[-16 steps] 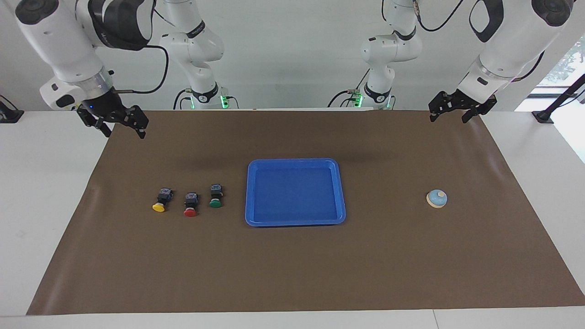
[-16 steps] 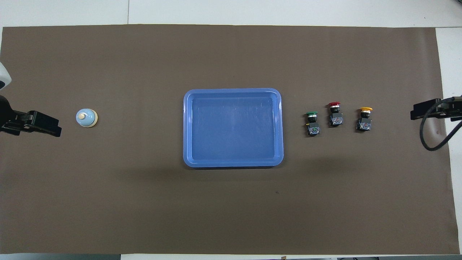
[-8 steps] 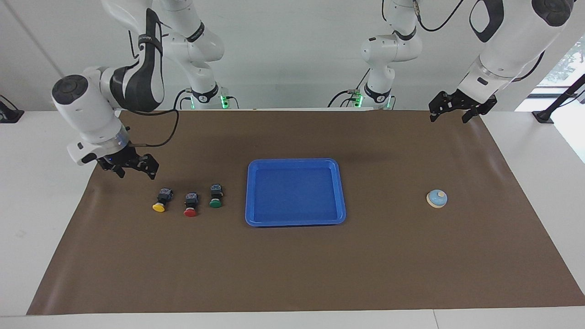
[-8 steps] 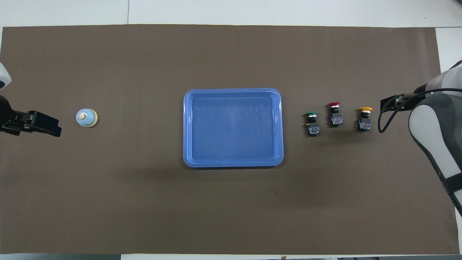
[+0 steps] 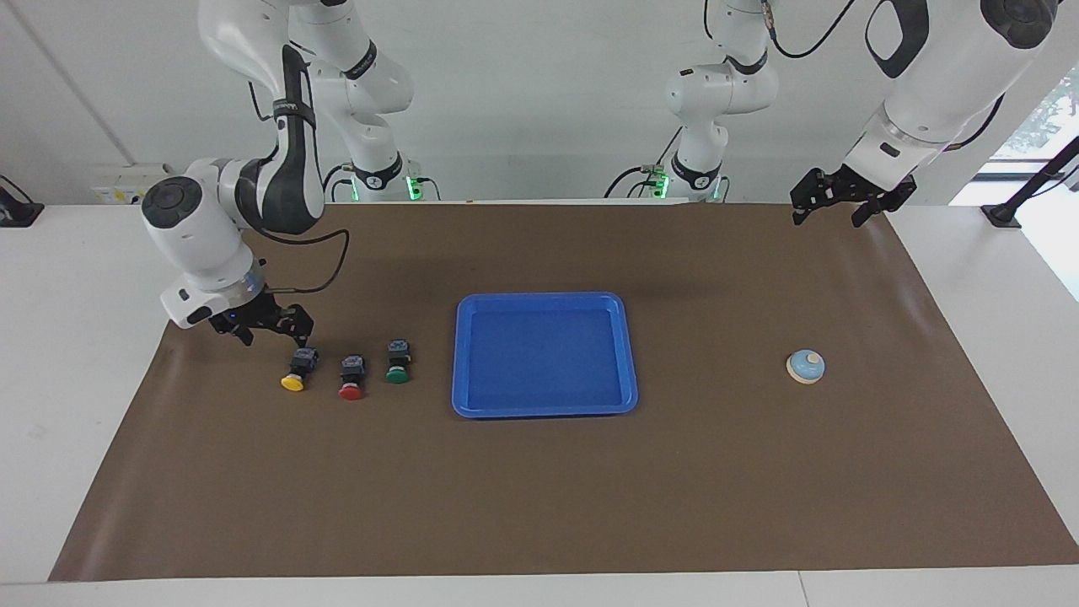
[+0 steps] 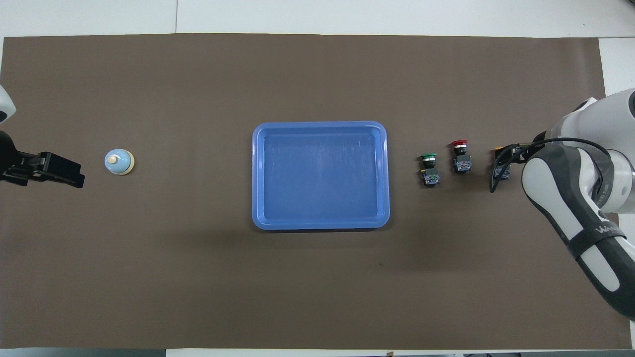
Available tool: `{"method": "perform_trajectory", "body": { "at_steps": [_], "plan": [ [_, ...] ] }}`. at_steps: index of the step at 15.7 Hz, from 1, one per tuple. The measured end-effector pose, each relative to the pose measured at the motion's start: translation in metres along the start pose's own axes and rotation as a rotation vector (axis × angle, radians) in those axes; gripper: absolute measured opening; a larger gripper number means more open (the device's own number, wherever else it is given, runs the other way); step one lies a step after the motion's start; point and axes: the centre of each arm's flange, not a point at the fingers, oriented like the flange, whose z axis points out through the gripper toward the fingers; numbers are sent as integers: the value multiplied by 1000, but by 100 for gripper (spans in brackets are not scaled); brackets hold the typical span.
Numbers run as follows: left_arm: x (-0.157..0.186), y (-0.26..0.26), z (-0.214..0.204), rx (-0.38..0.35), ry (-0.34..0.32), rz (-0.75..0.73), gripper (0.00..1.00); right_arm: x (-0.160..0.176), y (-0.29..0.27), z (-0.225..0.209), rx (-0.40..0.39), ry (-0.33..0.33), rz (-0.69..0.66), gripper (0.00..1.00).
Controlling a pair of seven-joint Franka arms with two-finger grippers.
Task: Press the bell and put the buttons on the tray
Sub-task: 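Reach the right gripper to the yellow button and grasp it, then carry the yellow button into the blue tray and release it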
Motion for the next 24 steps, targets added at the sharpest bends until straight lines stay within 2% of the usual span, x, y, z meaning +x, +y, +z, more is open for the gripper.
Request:
{"method": "perform_trajectory", "body": {
  "at_steps": [4, 9, 10, 14, 15, 20, 24],
  "plan": [
    [0, 0, 0, 0, 0, 0, 100, 4, -1, 29, -1, -27, -1, 100],
    [0, 0, 0, 0, 0, 0, 100, 4, -2, 42, 2, -45, 0, 97],
    [0, 0, 0, 0, 0, 0, 100, 3, -2, 43, 3, -48, 0, 89],
    [0, 0, 0, 0, 0, 0, 100, -2, -3, 50, 5, -65, -1, 46],
    [0, 0, 0, 0, 0, 0, 100, -2, -4, 50, 6, -64, -1, 41],
    [0, 0, 0, 0, 0, 0, 100, 4, -13, 38, 8, -60, -17, 41],
    [0, 0, 0, 0, 0, 0, 100, 22, -84, -26, 35, -81, -15, 41]
  ]
}}
